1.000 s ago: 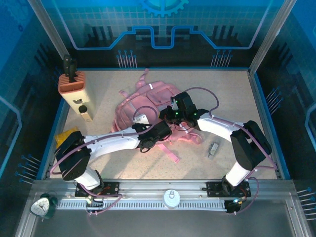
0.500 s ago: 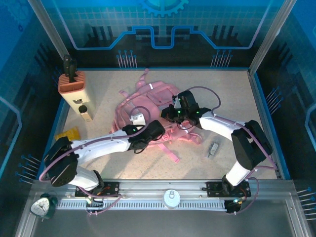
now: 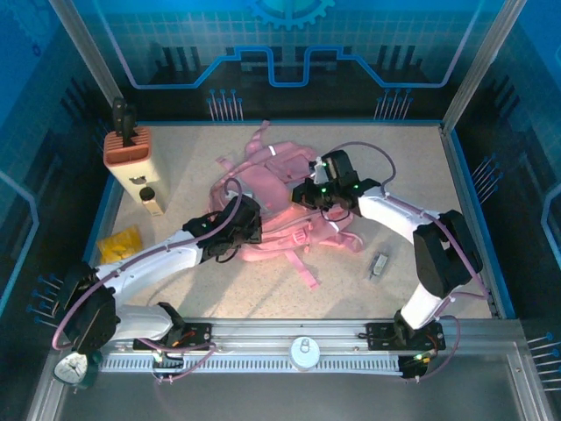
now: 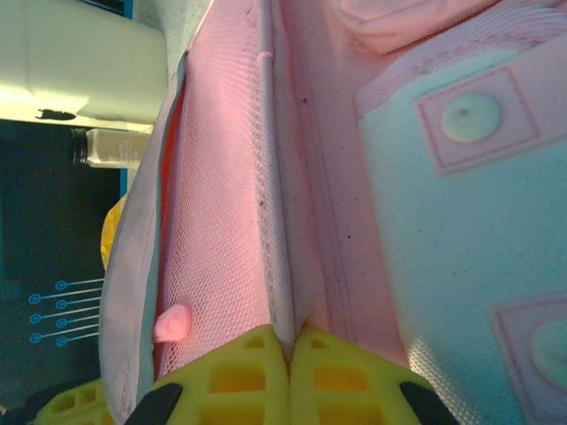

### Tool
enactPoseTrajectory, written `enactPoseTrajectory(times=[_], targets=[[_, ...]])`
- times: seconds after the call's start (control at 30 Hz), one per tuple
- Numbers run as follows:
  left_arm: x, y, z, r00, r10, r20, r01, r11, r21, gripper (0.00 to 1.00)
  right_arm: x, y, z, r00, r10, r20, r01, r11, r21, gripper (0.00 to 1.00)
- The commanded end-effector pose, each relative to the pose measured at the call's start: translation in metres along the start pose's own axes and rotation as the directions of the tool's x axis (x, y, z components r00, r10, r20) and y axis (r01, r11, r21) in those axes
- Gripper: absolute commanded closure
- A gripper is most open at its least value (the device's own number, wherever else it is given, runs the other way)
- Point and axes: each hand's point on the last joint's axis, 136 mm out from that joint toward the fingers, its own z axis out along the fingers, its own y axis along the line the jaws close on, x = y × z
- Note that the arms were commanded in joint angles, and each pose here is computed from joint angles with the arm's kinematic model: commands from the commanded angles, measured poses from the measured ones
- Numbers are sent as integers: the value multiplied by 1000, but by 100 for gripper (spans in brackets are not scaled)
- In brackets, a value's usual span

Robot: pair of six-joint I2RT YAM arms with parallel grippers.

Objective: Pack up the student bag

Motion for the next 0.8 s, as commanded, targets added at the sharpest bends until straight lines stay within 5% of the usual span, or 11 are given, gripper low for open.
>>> enactPoseTrajectory(times=[0.0,0.07,0.37,0.6,0.77], targets=[[9,-33,0,995,100,-19,-97,985,140,100,-48,-3,-19,993,-77,87,75,997,27,100],[13,-55,0,991,134,-15,-130,976,172,100,-58,-9,-20,992,-99,83,93,993,75,100],[4,-113,22,992,128,8,-126,963,240,100,-82,-5,-27,980,-169,106,157,982,110,66],[4,-101,24,984,179,9,-178,969,172,100,-22,-21,-58,995,-55,84,47,994,103,42],[5,-98,22,982,189,3,-187,969,161,100,17,-23,-45,993,108,38,-107,994,-21,40]])
